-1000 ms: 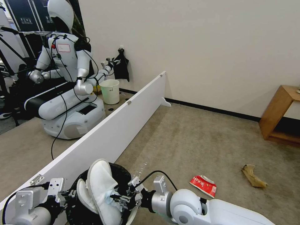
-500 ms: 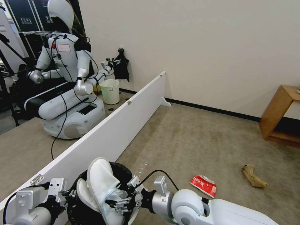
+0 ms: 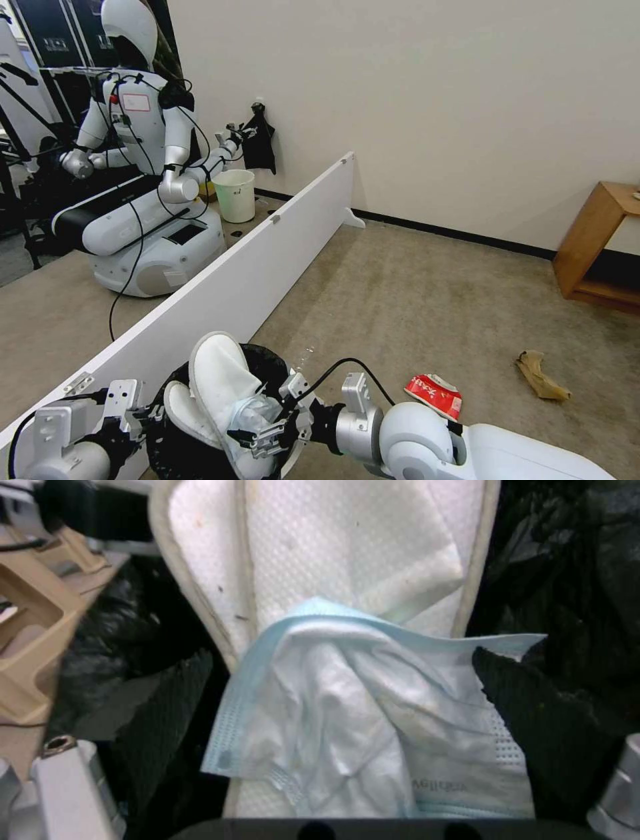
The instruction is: Pick up the trash bin, then pick up the garbage from the floor and place it into the trash bin.
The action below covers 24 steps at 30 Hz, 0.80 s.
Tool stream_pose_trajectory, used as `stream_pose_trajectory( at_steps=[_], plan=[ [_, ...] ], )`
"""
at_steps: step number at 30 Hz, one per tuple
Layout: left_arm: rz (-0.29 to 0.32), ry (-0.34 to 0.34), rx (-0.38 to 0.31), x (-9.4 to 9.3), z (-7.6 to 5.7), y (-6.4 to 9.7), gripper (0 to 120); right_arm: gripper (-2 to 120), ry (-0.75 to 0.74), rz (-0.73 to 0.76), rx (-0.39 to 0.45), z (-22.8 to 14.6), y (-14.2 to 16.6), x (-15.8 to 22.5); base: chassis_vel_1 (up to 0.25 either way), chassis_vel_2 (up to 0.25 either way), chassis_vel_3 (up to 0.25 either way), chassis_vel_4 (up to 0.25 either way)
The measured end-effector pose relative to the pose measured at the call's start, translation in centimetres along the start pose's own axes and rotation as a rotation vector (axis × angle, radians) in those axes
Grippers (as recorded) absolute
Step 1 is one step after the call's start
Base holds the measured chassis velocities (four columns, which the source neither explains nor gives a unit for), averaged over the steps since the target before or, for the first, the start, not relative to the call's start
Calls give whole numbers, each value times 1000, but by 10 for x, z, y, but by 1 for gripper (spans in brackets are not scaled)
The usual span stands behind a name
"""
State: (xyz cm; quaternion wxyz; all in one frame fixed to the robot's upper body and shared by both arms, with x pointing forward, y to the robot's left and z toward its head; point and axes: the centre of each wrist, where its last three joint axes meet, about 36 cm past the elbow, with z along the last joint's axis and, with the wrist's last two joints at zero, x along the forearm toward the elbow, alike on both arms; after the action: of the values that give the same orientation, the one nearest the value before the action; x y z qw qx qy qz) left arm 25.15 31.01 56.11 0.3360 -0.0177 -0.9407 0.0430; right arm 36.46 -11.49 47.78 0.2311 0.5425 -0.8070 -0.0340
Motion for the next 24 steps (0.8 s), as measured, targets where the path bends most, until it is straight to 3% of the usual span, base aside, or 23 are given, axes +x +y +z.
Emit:
stream_pose_trajectory(
  at_steps=[7,8,24],
  plan=[
    [-4,3,7,0,0,0,2,100,-17,-6,5,-2,2,6,0,0,0,0],
    [-27,1,7,-1,-1,3,2,100,-19,4,6,-2,0,7,0,0,0,0],
    [-6,6,18,-1,-1,1,1,100,-80,-108,-46,0,10,15,0,0,0,0]
  ],
)
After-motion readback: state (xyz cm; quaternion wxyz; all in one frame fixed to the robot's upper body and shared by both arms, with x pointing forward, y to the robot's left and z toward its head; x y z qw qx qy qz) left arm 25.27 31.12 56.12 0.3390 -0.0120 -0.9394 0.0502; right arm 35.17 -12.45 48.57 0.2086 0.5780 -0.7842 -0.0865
